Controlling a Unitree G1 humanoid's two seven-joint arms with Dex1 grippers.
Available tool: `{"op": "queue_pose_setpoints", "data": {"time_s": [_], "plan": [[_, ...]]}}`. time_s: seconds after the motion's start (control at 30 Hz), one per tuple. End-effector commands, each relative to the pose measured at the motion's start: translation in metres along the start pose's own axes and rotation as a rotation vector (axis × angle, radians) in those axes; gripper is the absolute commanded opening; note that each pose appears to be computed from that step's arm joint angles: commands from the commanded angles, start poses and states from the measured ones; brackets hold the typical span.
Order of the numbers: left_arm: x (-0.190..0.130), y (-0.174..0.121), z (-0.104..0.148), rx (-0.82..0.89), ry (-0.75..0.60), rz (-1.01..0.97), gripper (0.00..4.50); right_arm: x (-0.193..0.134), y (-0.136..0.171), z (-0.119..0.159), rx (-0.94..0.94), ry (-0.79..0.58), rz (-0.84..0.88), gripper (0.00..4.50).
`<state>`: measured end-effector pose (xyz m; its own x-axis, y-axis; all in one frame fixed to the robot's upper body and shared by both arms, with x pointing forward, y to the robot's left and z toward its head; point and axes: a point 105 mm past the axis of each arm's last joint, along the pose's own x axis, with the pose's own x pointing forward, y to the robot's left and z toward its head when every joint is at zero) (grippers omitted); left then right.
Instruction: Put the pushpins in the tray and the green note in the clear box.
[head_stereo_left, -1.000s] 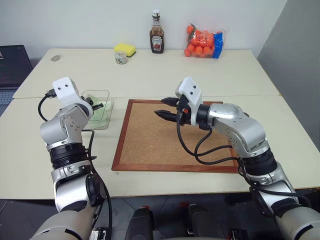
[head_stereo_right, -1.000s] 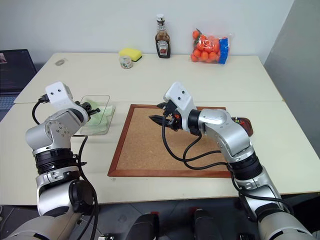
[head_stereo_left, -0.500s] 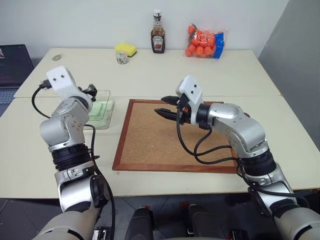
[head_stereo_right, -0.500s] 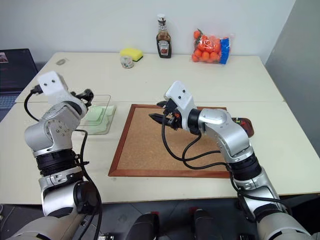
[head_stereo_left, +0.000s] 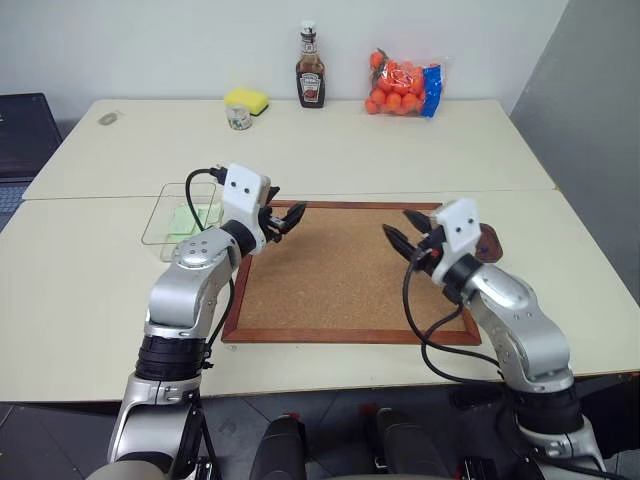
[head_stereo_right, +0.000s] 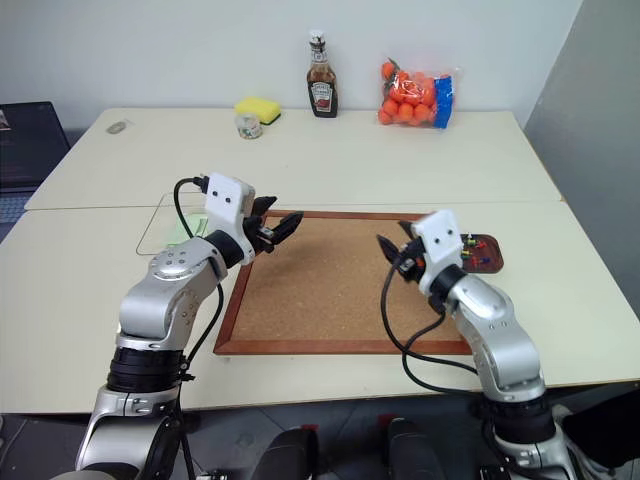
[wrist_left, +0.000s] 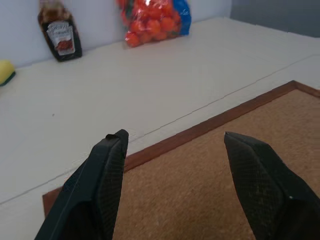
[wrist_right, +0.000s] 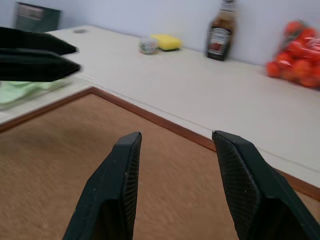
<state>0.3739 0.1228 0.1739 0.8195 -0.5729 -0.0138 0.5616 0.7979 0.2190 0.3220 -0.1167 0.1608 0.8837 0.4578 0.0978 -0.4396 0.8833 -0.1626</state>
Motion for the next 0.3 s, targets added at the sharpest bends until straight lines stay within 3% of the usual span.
{"op": "queue_pose_setpoints", "data": {"time_s": [0.03, 0.17, 0.3], "plan": [[0.000, -0.031, -0.020, 0.038, 0.019, -0.204, 3.22, -0.016, -0.004, 0.000, 0.005, -0.057, -0.084, 2.40], [-0.001, -0.042, -0.035, 0.099, 0.052, -0.276, 3.22, -0.023, -0.010, -0.016, 0.005, -0.031, -0.146, 2.40], [0.000, -0.046, -0.034, 0.081, 0.022, -0.293, 3.22, -0.022, -0.015, -0.015, -0.012, -0.042, -0.167, 2.40]]}}
